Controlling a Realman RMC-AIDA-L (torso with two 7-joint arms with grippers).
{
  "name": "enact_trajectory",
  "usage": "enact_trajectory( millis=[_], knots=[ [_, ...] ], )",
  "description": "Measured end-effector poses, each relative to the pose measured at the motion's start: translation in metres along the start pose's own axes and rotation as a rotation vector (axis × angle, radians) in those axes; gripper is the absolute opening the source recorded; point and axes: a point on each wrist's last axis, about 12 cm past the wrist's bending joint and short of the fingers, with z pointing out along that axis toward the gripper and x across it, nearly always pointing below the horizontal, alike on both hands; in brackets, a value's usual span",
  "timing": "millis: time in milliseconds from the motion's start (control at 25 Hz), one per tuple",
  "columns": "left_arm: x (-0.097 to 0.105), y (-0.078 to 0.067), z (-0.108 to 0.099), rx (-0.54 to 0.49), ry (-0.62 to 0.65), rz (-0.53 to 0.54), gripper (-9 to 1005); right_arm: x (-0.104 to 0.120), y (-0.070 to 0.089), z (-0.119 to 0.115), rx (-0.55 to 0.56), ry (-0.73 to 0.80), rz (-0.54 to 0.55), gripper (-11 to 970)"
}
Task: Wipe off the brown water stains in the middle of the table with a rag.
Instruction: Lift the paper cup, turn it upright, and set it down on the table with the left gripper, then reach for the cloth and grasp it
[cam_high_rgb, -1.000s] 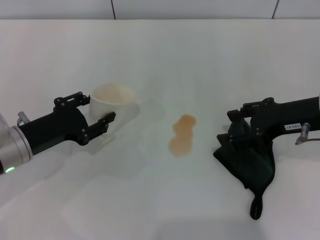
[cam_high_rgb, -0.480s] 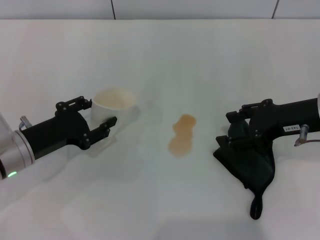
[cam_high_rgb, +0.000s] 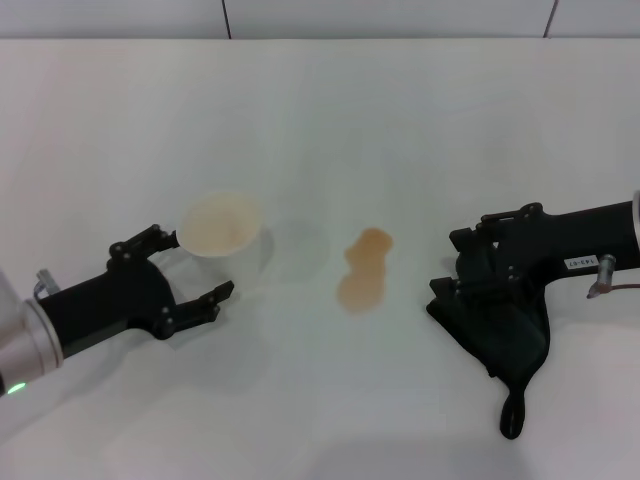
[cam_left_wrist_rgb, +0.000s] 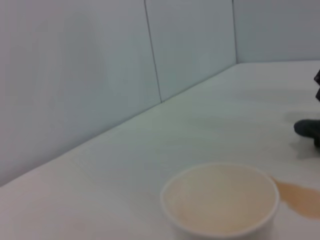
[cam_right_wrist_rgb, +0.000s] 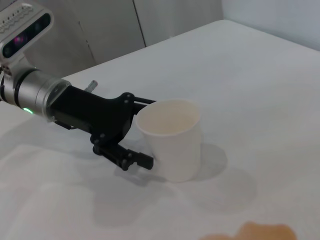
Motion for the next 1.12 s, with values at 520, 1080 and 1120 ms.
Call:
enact_trajectory(
  millis=[520,1080,1120],
  knots=[
    [0.005,0.002,-0.025,-0.107,-0.030,-0.061,870,-0.003,0.001,0.000,0.000,-0.001,-0.004,723],
    [-0.039,0.012,-0.062,-0.099,-0.244,-0.075,872,-0.008,0.004,-0.002,-0.012,-0.019,0.026,723],
    [-0.045,0.014,-0.064,-0.092,-0.261,-0.077,873,-0.009,0.005,-0.003,-0.016,-0.021,0.029,723]
  ],
)
